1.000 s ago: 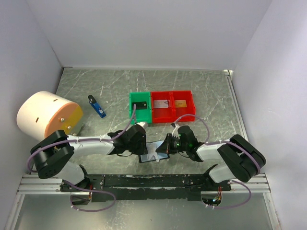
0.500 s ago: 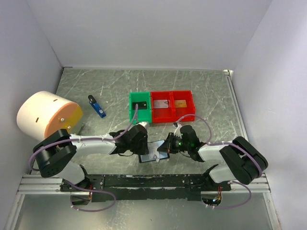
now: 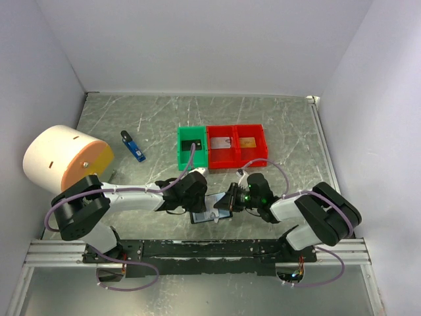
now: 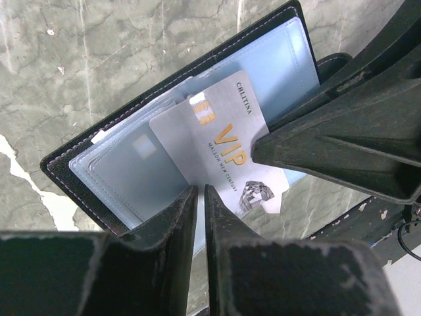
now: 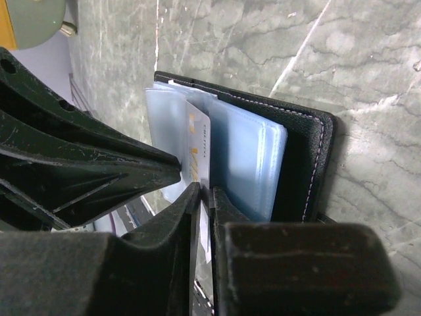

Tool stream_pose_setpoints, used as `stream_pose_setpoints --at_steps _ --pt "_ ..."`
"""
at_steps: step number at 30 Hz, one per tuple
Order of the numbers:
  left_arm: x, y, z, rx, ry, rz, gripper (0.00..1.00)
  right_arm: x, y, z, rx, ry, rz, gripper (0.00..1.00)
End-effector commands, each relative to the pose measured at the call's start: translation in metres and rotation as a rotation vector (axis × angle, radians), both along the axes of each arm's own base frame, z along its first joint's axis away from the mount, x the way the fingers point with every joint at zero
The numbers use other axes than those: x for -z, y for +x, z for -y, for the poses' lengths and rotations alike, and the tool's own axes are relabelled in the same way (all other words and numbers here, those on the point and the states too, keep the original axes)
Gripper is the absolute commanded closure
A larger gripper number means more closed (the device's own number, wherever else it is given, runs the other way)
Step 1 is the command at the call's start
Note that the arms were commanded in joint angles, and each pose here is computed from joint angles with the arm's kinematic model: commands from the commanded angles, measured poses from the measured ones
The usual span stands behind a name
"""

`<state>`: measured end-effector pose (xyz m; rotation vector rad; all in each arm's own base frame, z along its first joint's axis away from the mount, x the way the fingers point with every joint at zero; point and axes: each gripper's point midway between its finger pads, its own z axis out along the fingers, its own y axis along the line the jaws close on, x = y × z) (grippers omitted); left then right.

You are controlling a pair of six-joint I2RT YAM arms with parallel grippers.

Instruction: Take the credit cards out of the card holder

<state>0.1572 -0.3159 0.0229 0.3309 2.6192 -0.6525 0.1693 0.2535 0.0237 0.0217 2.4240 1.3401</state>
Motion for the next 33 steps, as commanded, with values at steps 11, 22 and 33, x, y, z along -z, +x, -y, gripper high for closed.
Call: stream_pose_setpoints --at_steps 11,22,33 --pt "0.024 -0.008 -0.025 -0.001 0.139 -0.022 0.78 0.009 0.001 0.016 0.004 -0.098 0.021 1.0" --pt "0.027 -0.01 -0.025 0.006 0.138 -0.029 0.79 -0.002 -0.003 0.0 -0.036 0.016 0.008 0.86" --pt "0.026 -0.009 -0.026 0.005 0.146 -0.022 0.79 0.0 -0.002 -0.006 -0.026 0.062 -0.028 0.79"
